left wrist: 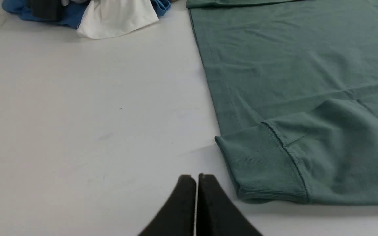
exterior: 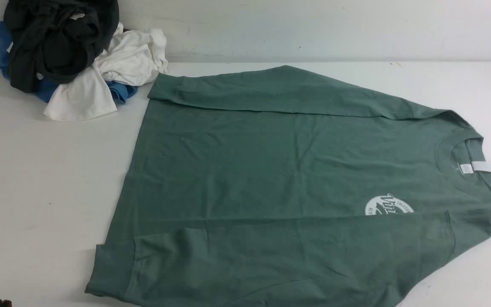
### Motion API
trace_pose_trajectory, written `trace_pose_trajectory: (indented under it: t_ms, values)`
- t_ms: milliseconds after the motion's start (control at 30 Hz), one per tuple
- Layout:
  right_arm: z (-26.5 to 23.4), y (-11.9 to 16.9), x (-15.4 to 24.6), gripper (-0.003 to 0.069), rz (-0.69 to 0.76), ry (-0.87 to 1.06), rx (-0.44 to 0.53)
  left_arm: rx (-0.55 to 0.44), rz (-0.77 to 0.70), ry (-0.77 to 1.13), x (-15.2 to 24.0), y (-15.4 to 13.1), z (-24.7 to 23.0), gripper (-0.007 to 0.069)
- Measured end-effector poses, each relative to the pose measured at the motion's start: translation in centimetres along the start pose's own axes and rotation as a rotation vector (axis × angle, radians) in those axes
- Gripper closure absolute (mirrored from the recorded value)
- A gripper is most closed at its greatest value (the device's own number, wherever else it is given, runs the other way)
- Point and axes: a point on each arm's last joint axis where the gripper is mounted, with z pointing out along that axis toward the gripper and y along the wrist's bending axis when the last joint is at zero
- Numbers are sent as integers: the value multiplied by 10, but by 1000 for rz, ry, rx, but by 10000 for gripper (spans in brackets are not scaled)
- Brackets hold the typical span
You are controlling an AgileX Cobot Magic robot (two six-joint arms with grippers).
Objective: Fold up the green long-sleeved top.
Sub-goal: Use the left arm to clamp the cuff closest to it
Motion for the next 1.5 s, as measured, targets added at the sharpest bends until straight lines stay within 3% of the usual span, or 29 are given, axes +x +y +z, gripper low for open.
trace_pose_trajectory:
  t_ms: [967, 1100, 1300, 1400, 1500]
  values:
    - [0, 0, 0, 673, -7, 0, 1, -12, 18, -59, -4, 1, 0, 632]
    - [0, -1, -5, 673, -53, -65, 8, -49, 18, -280, -24, 4, -3, 632]
    - [-8, 2, -37, 673, -40, -426, -8, -110, 15, -653, -54, 9, -19, 632]
    - [-21, 3, -58, 673, 64, -701, -59, -131, -12, -830, -66, 11, -30, 632]
    - [-29, 4, -65, 673, 133, -815, -104, -117, -70, -954, -73, 12, -38, 632]
